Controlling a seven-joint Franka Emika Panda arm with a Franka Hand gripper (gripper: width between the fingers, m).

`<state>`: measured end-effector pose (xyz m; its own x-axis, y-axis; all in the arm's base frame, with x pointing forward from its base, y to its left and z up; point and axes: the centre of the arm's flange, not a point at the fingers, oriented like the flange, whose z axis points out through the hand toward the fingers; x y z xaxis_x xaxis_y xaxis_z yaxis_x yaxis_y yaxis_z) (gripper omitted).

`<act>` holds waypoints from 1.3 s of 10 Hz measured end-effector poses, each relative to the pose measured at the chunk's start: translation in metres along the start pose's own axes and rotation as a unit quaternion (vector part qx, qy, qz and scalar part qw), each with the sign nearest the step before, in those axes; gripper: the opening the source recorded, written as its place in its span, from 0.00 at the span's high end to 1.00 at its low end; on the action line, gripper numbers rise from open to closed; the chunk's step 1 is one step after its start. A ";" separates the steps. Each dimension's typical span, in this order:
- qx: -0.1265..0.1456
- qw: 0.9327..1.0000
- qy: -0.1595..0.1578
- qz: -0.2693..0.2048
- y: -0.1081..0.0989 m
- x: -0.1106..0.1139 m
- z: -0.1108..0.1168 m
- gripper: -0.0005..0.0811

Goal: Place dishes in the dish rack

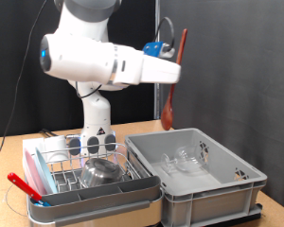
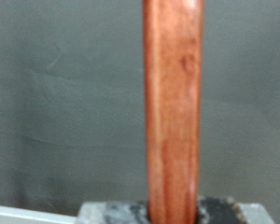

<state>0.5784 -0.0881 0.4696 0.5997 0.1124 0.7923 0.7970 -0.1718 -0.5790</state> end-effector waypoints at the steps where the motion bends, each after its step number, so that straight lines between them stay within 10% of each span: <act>1: -0.006 1.000 0.005 -0.004 0.003 -0.005 -0.009 0.88; 13: -0.026 0.999 -0.016 0.017 0.067 -0.073 -0.034 0.88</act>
<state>0.5853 -0.1412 0.3800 0.6287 0.1367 0.7656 0.7721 -0.2273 -0.5934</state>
